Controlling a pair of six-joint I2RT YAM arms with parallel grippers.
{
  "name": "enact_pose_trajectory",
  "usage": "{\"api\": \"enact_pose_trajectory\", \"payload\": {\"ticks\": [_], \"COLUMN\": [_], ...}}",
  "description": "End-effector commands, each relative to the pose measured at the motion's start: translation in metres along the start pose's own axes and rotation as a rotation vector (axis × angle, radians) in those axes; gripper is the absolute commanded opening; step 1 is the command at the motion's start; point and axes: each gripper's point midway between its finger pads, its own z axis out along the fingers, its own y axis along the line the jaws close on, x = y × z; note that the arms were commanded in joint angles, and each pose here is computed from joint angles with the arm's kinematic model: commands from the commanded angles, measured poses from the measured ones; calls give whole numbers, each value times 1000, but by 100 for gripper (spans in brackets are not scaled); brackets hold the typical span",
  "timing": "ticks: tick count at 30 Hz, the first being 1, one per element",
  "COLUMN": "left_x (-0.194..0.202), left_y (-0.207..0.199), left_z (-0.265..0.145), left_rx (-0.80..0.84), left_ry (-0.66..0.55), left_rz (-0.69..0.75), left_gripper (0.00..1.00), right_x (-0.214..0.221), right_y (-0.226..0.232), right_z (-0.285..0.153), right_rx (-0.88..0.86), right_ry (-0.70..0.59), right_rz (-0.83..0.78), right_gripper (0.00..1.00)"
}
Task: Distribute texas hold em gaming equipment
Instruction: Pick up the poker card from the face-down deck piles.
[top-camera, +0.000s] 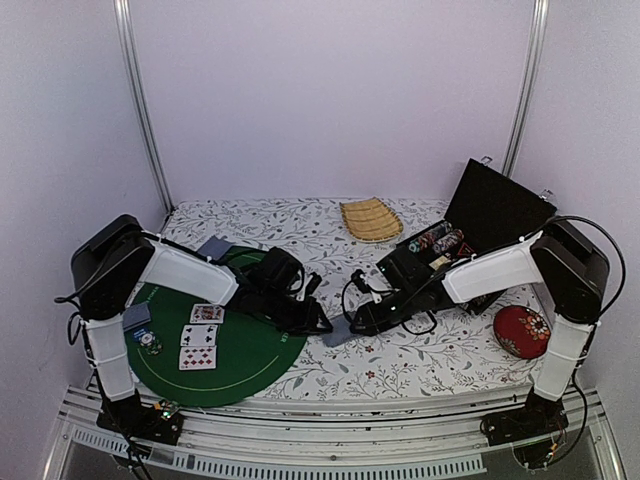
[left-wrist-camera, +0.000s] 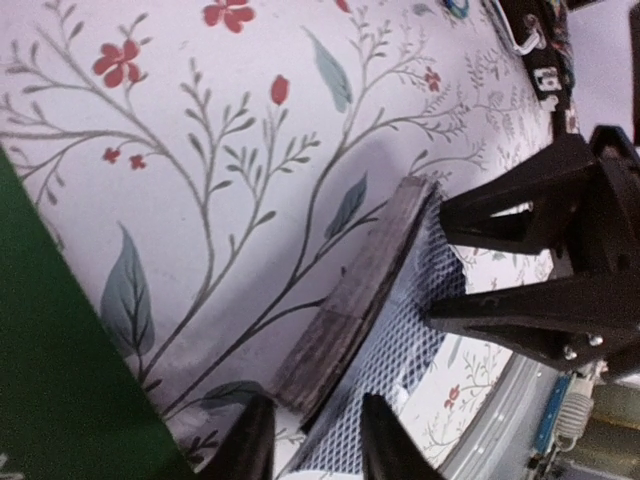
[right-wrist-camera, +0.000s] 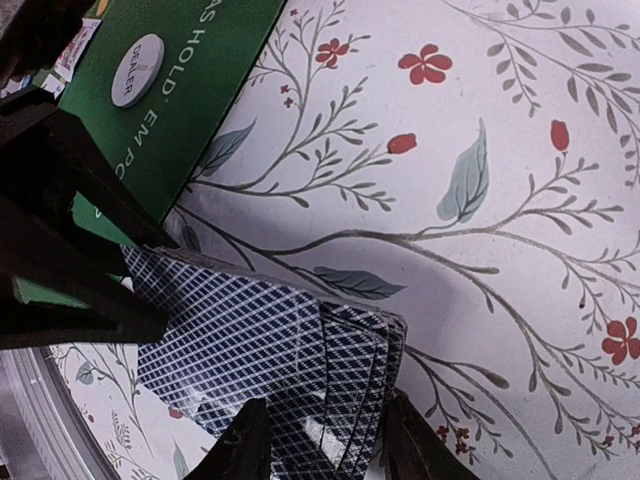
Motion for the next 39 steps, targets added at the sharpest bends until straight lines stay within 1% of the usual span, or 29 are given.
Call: {"api": "enact_pose_trajectory", "payload": {"ticks": [1,5,9,10,12,15,18,20,22,24,29,30,34,39], "left_x": [-1,2,-1,-2,-3,-1,2,4,7,9,9,7,4,-1], "left_y": [0,7,20,24,29,29,22,16,16,19,16,15,8,-11], "left_z": [5,0,-6,-8,-11,-13,-16,-18,-17,-15,-17,-20,-30,-49], "left_rx": [20,-11,-64,-76,-94,-97,-64,-29,-14,-15,-9,-17,-15,15], "left_ry": [3,4,-4,-3,-2,12,17,12,12,20,19,9,2,-25], "left_rz": [10,22,34,36,42,58,76,78,66,57,56,64,105,212], "left_gripper": [24,15,14,15,20,31,41,42,39,32,4,0,0,0], "right_x": [3,-4,-6,-6,-6,-10,-15,-18,-20,-22,-24,-25,-30,-43], "right_y": [0,-3,-16,-19,-21,-20,-15,-14,-12,-12,-12,-12,-10,-2], "right_z": [-9,-17,-25,-27,-30,-34,-36,-36,-36,-37,-40,-41,-48,-63], "right_rx": [29,45,73,84,92,91,77,70,67,68,80,84,87,77], "right_ry": [-27,-54,-58,-60,-63,-71,-80,-83,-84,-87,-90,-93,-112,-153], "right_rz": [49,54,75,77,69,49,34,28,24,19,9,5,-14,-62], "right_gripper": [41,43,45,46,47,48,49,49,49,49,49,49,50,52]}}
